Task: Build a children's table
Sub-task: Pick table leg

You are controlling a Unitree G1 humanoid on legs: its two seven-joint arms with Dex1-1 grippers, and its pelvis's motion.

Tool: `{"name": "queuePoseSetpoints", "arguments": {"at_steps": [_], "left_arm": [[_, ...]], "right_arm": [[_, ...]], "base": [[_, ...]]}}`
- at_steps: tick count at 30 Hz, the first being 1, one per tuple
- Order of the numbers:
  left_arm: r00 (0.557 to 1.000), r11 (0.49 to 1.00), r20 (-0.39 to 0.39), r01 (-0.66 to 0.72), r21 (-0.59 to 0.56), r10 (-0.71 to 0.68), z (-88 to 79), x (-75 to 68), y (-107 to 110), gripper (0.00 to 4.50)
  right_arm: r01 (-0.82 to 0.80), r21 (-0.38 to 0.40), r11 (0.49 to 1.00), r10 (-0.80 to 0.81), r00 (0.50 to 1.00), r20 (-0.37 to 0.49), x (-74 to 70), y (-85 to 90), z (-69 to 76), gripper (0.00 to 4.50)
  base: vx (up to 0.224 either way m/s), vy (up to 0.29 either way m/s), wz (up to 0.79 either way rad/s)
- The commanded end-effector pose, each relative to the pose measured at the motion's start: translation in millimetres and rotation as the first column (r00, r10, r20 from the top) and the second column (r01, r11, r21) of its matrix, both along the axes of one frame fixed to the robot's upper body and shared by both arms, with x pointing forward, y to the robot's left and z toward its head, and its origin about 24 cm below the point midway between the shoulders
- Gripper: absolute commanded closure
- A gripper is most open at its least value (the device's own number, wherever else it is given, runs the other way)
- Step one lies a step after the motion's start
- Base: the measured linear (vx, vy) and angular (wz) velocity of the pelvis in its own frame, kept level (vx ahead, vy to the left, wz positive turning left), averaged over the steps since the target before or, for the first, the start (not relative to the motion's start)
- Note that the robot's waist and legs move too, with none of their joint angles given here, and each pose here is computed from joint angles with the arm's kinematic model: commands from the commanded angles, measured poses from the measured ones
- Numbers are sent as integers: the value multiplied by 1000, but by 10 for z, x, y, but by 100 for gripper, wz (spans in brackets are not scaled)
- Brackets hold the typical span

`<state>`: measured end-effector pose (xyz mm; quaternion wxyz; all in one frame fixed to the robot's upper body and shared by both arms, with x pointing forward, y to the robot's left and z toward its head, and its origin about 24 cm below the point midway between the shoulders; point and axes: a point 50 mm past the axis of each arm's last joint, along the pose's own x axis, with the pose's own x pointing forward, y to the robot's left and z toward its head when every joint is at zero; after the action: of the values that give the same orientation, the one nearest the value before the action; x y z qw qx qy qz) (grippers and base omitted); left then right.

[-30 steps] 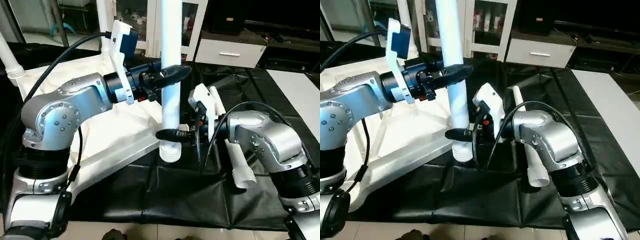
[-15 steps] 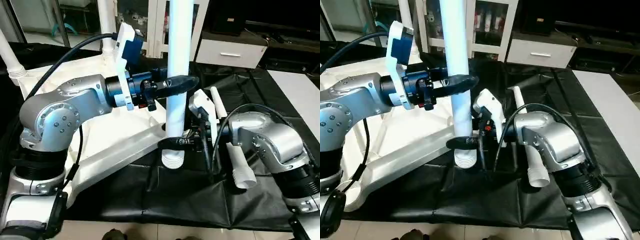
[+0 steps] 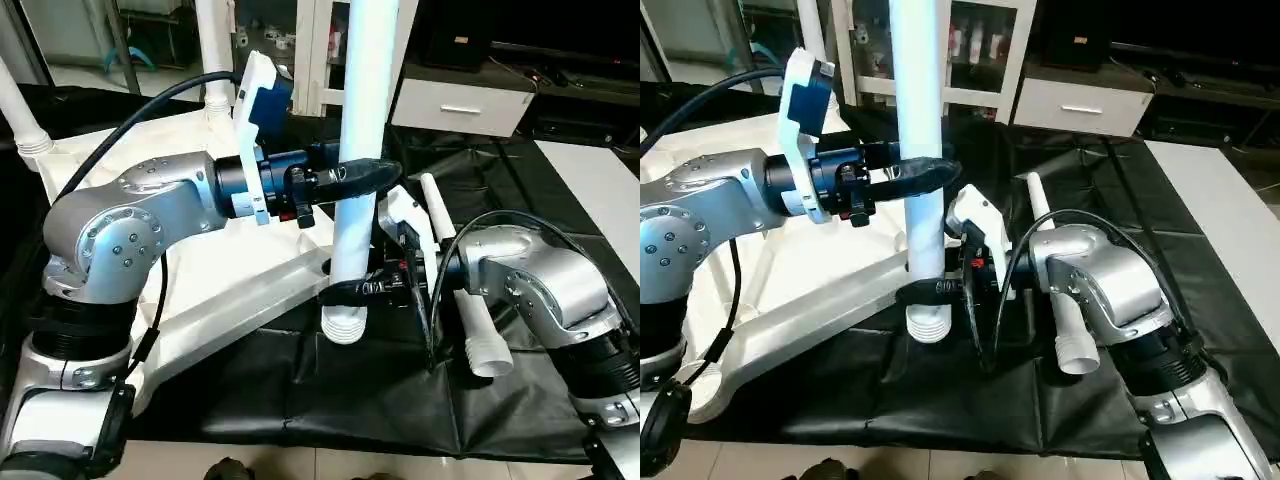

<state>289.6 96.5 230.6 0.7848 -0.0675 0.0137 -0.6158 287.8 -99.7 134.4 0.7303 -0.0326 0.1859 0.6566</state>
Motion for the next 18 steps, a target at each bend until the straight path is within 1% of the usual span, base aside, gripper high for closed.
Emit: {"name": "queuePoseSetpoints", "arguments": {"at_steps": [1, 3, 4, 5, 7, 8, 9, 10, 11, 12, 13, 14, 15, 17, 18], "left_arm": [[1000, 1000, 24, 11, 7, -11, 30, -20, -13, 278], [999, 1000, 30, -10, 6, 10, 30, -11, 1, 278], [1000, 1000, -5, -26, 1, 26, 15, 11, 14, 278], [999, 1000, -29, -30, -9, 30, 9, 18, 34, 243], [997, 998, -57, -53, -45, 50, 18, 38, 77, 208], [995, 995, -75, -70, -77, 64, 31, 50, 107, 205], [992, 987, -99, -88, -137, 75, 49, 58, 157, 195], [991, 985, -107, -99, -142, 85, 40, 65, 171, 195], [990, 984, -108, -101, -143, 86, 38, 67, 174, 180], [988, 981, -116, -116, -156, 98, 16, 69, 212, 168], [988, 980, -118, -119, -159, 101, 13, 69, 218, 160], [987, 979, -119, -122, -162, 103, 10, 70, 225, 160], [989, 981, -113, -114, -157, 97, -6, 51, 232, 149], [987, 982, -112, -128, -140, 113, -56, 43, 253, 124], [985, 986, -107, -144, -82, 135, -140, 42, 270, 124]], "right_arm": [[20, -10, 1000, -20, 1000, -1, 7, -44, -14, 256], [23, -7, 1000, -23, 1000, 2, 7, -37, -16, 259], [29, -4, 1000, -29, 1000, 5, 12, -38, -16, 260], [38, -1, 999, -38, 999, 8, 19, -41, -15, 261], [56, 5, 998, -56, 998, 13, 37, -46, -10, 261], [72, 10, 997, -72, 997, 19, 54, -52, -4, 262], [117, 20, 993, -117, 993, 32, 102, -67, 8, 263], [133, 21, 991, -133, 990, 37, 119, -73, 9, 263], [135, 21, 991, -136, 990, 38, 122, -74, 9, 263], [183, 22, 983, -184, 982, 52, 169, -95, 5, 264], [192, 23, 981, -193, 980, 54, 178, -99, 4, 264], [201, 23, 979, -202, 978, 56, 186, -103, 3, 264], [234, 30, 972, -236, 970, 57, 212, -124, 0, 264], [347, 47, 937, -350, 934, 75, 296, -191, 0, 264], [425, 60, 903, -429, 898, 98, 354, -253, 6, 264]], "base": [[0, 0, 0], [0, 0, 0], [0, 0, 0], [0, 0, 0], [0, 0, 0], [0, 0, 0], [0, 0, 0], [0, 0, 0], [0, 0, 0], [0, 0, 0], [0, 0, 0], [0, 0, 0], [0, 0, 0], [0, 0, 0], [0, 0, 0]]}}
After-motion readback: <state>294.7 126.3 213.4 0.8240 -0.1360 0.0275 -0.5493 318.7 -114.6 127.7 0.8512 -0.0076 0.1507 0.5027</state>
